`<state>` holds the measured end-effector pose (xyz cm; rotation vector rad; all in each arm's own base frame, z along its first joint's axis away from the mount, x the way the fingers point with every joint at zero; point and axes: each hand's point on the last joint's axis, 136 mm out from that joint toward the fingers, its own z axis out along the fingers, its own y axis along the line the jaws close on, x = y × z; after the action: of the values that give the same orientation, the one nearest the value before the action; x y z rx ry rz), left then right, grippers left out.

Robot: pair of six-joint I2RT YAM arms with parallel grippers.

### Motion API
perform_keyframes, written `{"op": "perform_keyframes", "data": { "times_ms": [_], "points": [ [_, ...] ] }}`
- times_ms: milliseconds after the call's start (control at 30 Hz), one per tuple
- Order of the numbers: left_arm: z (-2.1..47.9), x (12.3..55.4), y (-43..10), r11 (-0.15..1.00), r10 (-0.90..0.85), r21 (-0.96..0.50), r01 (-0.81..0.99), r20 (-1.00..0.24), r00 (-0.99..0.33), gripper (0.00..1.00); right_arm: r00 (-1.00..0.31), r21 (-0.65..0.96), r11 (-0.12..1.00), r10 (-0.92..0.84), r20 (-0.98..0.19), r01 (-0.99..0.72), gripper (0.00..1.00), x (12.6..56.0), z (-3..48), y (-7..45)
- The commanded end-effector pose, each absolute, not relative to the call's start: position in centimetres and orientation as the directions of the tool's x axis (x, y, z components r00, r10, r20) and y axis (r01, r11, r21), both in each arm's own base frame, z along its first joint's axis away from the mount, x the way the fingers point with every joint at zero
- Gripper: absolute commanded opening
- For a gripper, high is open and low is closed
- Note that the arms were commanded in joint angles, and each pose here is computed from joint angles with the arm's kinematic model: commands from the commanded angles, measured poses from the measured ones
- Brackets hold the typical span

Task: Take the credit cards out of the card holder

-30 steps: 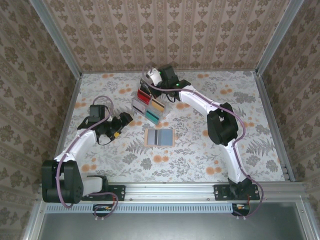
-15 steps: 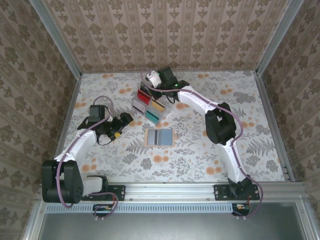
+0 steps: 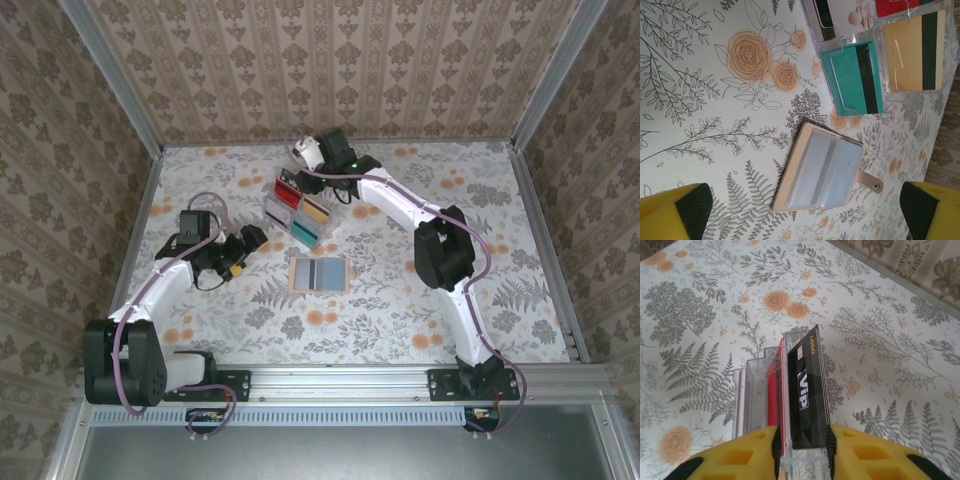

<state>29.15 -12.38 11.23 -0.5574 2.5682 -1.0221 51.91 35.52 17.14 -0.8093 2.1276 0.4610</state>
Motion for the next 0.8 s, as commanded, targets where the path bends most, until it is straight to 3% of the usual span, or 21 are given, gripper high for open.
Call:
{"op": "perform_keyframes", "data": {
  "times_ms": [0,100,333,567,767],
  "points": [
    [11.4,29.3,-12.3,0.673,-0.444,-0.711,-0.203,-0.170,-0.880,1.00,-0.502,0.122,0.771,-0.278,-0.819,-0.626,0.42,49.5,23.3,34.5],
    [11.3,29.2,-12.2,0.681,-0.442,-0.704,-0.203,-0.173,-0.880,1.00,-0.567,0.178,0.803,-0.226,-0.792,-0.569,0.53,47.0,23.0,33.7],
    [11.1,29.5,-11.7,0.707,-0.438,-0.678,-0.201,-0.196,-0.877,1.00,-0.742,0.253,0.859,-0.195,-0.642,-0.445,0.63,38.0,18.7,33.4],
    [11.2,30.2,-11.0,0.711,-0.456,-0.670,-0.214,-0.207,-0.866,1.00,-0.911,0.356,0.911,-0.047,-0.409,-0.207,0.66,30.9,10.7,33.7],
    [11.0,30.5,-10.3,0.718,-0.469,-0.655,-0.235,-0.206,-0.859,1.00,-0.943,0.304,0.948,0.009,-0.333,-0.098,0.60,29.7,6.3,34.3]
  ]
}}
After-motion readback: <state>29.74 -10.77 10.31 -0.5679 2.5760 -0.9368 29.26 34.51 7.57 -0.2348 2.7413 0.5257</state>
